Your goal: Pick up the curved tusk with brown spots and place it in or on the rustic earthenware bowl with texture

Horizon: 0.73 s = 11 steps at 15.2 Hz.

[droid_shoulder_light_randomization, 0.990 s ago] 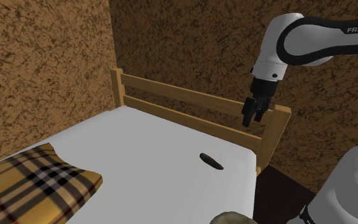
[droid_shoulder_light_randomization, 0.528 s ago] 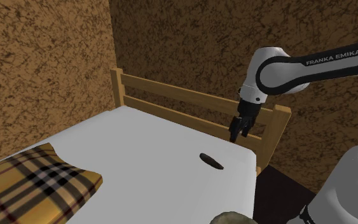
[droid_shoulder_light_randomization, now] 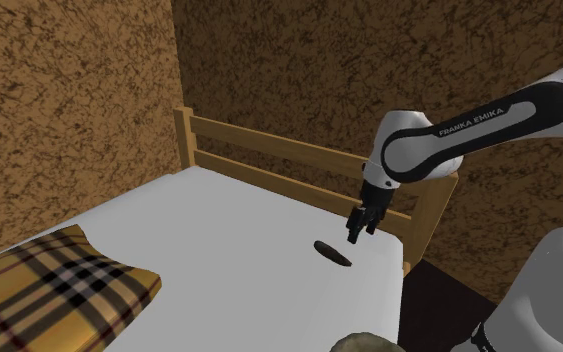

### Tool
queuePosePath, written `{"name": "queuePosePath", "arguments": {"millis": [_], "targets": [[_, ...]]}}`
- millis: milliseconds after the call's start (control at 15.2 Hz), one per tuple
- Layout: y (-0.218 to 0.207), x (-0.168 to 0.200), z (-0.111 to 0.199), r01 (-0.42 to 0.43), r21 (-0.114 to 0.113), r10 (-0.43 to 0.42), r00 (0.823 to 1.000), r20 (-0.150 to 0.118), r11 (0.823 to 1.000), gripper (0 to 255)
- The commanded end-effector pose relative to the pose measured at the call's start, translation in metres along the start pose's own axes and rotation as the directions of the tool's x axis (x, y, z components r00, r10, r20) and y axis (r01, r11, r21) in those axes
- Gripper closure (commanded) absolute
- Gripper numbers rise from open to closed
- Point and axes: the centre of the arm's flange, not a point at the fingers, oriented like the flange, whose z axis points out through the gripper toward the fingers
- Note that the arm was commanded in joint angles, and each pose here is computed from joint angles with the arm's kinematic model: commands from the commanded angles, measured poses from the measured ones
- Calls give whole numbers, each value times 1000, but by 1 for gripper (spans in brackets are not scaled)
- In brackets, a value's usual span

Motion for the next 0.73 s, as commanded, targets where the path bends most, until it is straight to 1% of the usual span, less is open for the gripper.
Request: {"name": "queuePosePath", "arguments": {"millis": [0, 198, 660], "targets": [[-1, 0, 11, 0, 0, 0, 1000, -1, 1000, 0], [-1, 0, 24, 0, 0, 0, 1000, -1, 1000, 0], [-1, 0, 24, 0, 0, 0, 1000, -1, 1000, 0]]}}
